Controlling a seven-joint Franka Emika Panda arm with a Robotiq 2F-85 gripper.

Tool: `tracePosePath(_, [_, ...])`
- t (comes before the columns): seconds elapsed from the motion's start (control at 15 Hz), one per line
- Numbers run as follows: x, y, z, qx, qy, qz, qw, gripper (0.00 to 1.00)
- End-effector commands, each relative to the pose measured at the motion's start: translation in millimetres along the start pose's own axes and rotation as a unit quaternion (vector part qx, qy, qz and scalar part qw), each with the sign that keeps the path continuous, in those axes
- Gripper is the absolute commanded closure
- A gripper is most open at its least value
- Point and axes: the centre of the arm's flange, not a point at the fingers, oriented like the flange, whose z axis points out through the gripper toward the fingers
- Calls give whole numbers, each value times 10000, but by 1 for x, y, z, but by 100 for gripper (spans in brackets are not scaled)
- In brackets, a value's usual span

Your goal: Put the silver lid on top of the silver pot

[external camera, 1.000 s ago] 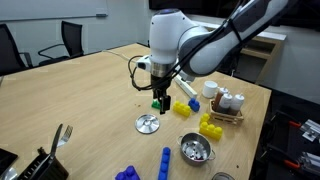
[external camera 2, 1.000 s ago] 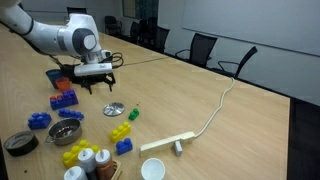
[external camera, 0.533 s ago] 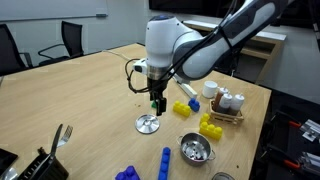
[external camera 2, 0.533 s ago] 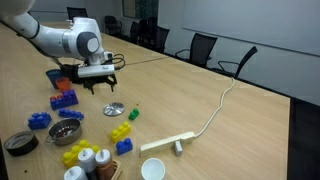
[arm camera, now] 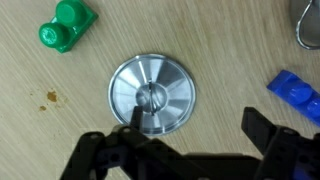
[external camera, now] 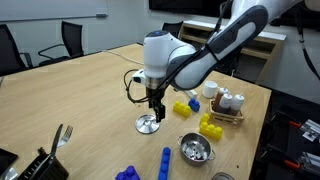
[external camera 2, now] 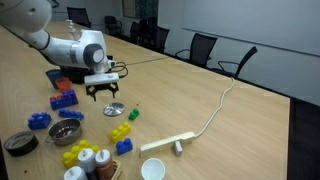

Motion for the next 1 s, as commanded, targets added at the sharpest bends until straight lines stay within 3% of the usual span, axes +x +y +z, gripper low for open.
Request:
tracePosePath(0.0, [10, 25, 25, 309, 85, -234, 9992, 0])
tracePosePath(0.8, [21, 53, 64, 507, 168, -250, 9983, 0])
tracePosePath(0.87, [22, 54, 66, 499, 152, -260, 9983, 6])
tracePosePath(0.93, [23, 54, 67, 473, 136, -274, 9984, 26])
